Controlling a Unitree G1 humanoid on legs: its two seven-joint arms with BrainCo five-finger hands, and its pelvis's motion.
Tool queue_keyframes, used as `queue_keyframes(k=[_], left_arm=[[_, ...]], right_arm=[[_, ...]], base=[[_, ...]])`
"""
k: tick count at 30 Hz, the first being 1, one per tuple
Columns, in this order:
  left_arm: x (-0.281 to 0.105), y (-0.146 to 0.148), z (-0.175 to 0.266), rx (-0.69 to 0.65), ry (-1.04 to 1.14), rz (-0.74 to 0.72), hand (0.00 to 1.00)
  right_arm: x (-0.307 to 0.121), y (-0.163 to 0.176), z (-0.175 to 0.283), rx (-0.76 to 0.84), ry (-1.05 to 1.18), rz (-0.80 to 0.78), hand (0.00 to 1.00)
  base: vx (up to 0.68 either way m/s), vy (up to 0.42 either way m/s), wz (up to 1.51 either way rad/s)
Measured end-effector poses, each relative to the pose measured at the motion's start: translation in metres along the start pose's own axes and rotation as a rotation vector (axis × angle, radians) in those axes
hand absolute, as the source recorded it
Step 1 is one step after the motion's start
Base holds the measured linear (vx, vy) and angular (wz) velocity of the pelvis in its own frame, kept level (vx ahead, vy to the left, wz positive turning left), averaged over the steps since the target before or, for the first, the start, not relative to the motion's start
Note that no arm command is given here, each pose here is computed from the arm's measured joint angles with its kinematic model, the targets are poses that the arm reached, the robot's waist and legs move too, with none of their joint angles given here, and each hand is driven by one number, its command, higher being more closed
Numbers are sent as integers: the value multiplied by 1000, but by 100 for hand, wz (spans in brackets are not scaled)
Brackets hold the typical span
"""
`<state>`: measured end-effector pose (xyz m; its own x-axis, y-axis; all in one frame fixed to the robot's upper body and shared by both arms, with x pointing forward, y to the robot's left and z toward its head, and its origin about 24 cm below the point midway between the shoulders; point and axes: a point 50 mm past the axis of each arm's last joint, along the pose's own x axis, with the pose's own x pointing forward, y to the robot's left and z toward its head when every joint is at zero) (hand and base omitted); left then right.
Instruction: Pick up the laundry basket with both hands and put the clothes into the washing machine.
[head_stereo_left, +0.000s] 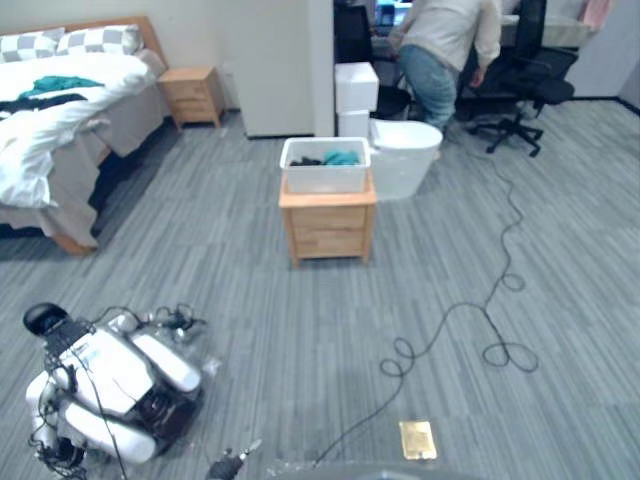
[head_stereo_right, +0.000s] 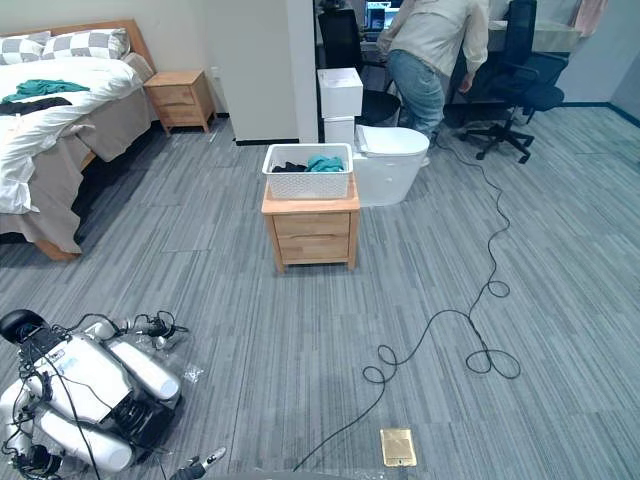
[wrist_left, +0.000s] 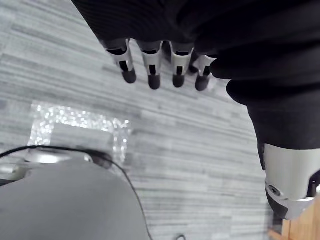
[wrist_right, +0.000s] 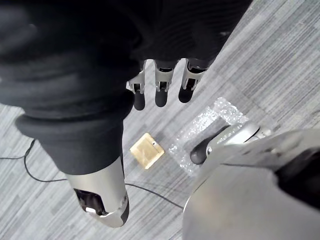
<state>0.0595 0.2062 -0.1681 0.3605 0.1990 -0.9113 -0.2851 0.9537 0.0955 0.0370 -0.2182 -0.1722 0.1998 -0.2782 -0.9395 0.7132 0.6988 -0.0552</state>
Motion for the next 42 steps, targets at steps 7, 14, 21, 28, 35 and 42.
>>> queue_keyframes(k=[7,14,21,28,35,42], left_arm=[[0,-3,1,-20,-5,0,0],[1,-4,4,-16,-14,-3,0],[1,-3,5,-16,-17,-3,0],[1,-4,6,-15,-20,-4,0],[1,-4,6,-16,-21,-5,0],[3,-6,13,-31,-39,-10,0]], right_arm=[[1,18,6,22,-14,44,0],[1,21,8,1,-19,63,0],[1,25,10,12,-22,74,0],[1,25,8,10,-14,77,0],[1,24,8,10,-14,75,0],[2,27,11,70,-18,73,0]], base=[[31,-2,1],[0,0,0],[0,0,0],[0,0,0],[1,-5,-3],[31,10,-23]])
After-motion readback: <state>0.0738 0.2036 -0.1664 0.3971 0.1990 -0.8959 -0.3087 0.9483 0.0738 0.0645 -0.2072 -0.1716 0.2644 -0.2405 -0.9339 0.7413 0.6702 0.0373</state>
